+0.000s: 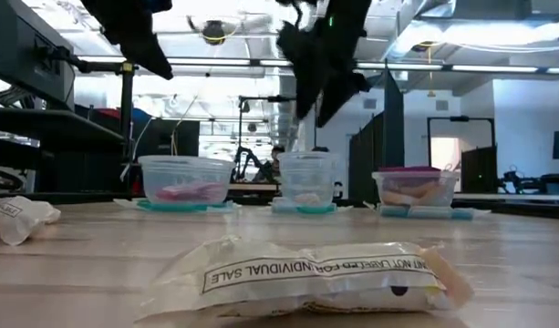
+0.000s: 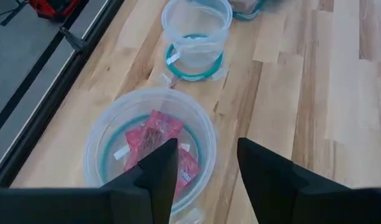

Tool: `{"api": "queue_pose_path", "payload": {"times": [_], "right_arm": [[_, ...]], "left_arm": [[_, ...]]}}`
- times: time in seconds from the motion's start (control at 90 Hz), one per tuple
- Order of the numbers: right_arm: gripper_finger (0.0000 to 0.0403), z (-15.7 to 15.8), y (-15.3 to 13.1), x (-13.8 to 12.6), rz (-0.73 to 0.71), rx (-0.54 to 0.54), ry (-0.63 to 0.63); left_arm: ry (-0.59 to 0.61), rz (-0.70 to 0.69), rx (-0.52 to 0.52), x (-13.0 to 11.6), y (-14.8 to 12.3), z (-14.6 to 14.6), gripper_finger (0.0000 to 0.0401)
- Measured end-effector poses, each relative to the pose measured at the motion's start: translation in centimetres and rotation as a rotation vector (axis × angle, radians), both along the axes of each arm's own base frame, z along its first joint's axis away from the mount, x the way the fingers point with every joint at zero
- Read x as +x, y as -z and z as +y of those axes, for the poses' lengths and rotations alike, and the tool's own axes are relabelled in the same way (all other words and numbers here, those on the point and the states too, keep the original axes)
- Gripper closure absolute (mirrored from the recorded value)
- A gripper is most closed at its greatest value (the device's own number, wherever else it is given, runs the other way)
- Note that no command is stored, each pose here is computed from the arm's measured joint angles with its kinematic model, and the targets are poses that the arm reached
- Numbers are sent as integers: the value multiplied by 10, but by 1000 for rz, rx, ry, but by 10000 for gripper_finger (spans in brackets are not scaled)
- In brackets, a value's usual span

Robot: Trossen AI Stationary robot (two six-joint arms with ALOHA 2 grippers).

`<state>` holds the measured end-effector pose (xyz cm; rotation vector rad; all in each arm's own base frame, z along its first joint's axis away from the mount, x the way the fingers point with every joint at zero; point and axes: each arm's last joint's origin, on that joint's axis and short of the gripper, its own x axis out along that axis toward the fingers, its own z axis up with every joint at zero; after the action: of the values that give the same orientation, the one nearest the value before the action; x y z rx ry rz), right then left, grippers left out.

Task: Sort candy
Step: Put the top right yellow candy into the top center transparent bin, then put the bottom right yellow candy into the top center transparent bin

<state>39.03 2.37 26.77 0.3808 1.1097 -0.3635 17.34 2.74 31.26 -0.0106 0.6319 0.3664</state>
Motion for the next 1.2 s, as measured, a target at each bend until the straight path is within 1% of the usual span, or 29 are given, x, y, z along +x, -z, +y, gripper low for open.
{"api": "queue_pose_path", "payload": {"times": [0.056, 0.111, 0.222, 0.267, 0.311, 0.356, 0.444, 0.5, 0.633, 0.711, 0.8, 0.889, 1.022, 1.111, 1.144, 1.2], "right_arm": [[169, 34, 2, 0, -11, 21, -105], [168, 67, 5, -3, -17, 17, -213], [169, 124, 7, -17, -34, -16, -424], [171, 145, 11, -19, -66, -30, -501], [172, 163, 13, -21, -107, -40, -561], [174, 180, 21, -24, -118, -53, -614], [178, 204, 39, -17, -177, -42, -662], [180, 208, 55, -14, -137, -35, -675], [185, 215, 86, -6, -105, -8, -664], [186, 217, 92, 1, -130, 20, -655], [186, 217, 99, 4, -79, 73, -670], [186, 217, 108, 9, -26, 103, -680], [192, 217, 117, 17, 57, 118, -677], [211, 216, 120, 22, 82, 140, -673], [224, 216, 119, 23, 80, 152, -673], [258, 216, 119, 24, 80, 164, -675]], "left_arm": [[0, 0, 0, 0, 0, 0, 251], [0, 0, 0, 0, 0, 0, 251], [0, -1, 0, 0, 0, 0, 251], [2, -4, 4, 0, 0, 0, 251], [2, -6, 5, 0, -1, 0, 251], [2, -5, 5, 0, -1, 0, 251], [1, -7, 5, 0, -1, 0, 251], [3, -5, 7, 0, -1, 0, 251], [3, -4, 8, 0, -1, 0, 251], [3, -4, 8, 0, -1, 0, 251], [3, -3, 6, 0, -1, 0, 251], [2, -4, 5, 0, -1, 0, 251], [2, -3, 5, 0, -1, 0, 251], [2, -3, 5, 0, -1, 0, 251], [2, -1, 5, 0, -1, 0, 251], [2, 1, 5, 0, 0, 0, 251]]}}
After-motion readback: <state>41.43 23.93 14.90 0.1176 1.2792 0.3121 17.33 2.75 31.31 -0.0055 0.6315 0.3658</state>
